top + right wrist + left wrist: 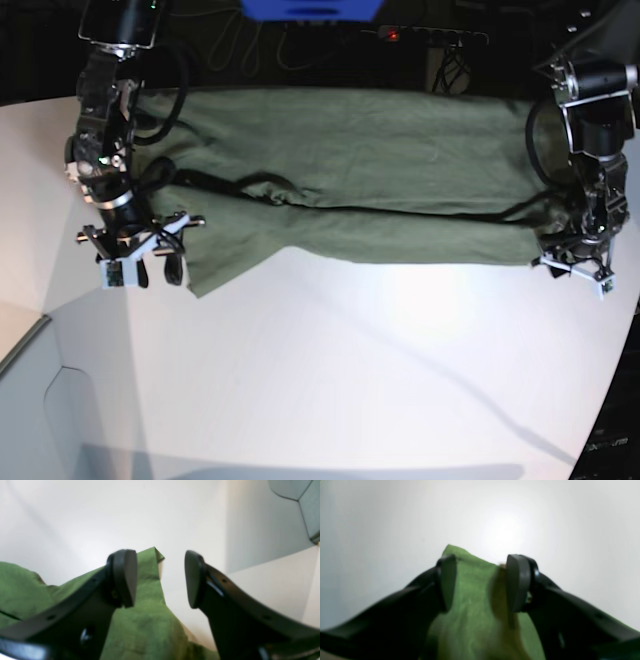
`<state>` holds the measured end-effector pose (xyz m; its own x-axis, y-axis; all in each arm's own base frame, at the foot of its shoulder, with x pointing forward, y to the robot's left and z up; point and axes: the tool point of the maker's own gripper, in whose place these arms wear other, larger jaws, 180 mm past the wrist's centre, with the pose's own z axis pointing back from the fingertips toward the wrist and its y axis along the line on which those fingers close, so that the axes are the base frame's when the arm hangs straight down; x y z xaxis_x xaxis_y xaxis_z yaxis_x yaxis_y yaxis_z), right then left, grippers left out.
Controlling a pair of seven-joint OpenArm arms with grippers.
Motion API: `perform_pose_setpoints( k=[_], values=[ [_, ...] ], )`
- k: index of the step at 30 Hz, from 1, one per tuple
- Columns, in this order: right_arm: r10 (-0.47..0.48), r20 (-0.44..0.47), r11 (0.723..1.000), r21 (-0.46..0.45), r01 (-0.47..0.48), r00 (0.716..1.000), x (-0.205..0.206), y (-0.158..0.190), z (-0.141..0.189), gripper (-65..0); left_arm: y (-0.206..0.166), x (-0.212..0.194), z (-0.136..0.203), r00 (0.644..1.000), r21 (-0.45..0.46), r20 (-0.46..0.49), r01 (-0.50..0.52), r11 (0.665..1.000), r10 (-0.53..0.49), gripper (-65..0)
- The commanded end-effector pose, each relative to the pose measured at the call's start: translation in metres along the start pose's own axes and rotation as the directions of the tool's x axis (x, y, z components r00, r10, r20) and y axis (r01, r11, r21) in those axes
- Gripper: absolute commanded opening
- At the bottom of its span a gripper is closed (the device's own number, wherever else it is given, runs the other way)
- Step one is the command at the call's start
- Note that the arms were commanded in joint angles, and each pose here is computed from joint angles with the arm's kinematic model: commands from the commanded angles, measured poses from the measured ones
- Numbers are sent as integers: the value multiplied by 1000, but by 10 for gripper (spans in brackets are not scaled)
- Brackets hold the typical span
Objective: Layout the t-shirt on the table in an organized manner, then fold the t-shirt properly
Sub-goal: 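Fold the grasped edge over toward the held edge with both grippers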
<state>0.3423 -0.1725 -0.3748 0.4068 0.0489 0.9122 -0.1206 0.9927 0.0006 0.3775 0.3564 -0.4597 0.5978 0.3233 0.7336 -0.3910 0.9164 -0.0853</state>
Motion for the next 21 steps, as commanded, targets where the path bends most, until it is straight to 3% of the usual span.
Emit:
perform_pose_setpoints(
  k=[1, 10, 16, 18, 21],
  values=[
    [16, 65, 1000, -7, -16, 998, 21, -7, -1, -342, 7, 26, 1, 998, 15, 55, -4, 1000, 3, -339],
    [6, 73, 1000, 5, -6, 997, 27, -4, -11, -339, 14, 26, 2, 999, 26, 53, -1, 1000, -1, -343],
    [3, 5, 999, 53, -3, 1000, 10, 4, -36, -338, 13, 24, 2, 999, 22, 48, 2, 1000, -4, -344],
    [0, -20, 997, 75, 1, 1000, 3, 10, -44, -338, 13, 23, 2, 999, 21, 47, 3, 1000, -4, -367],
    [5, -53, 996, 90, 0, 999, -3, 10, -56, -319, 14, 20, 2, 999, 21, 41, 5, 1000, -6, -455]
  ],
)
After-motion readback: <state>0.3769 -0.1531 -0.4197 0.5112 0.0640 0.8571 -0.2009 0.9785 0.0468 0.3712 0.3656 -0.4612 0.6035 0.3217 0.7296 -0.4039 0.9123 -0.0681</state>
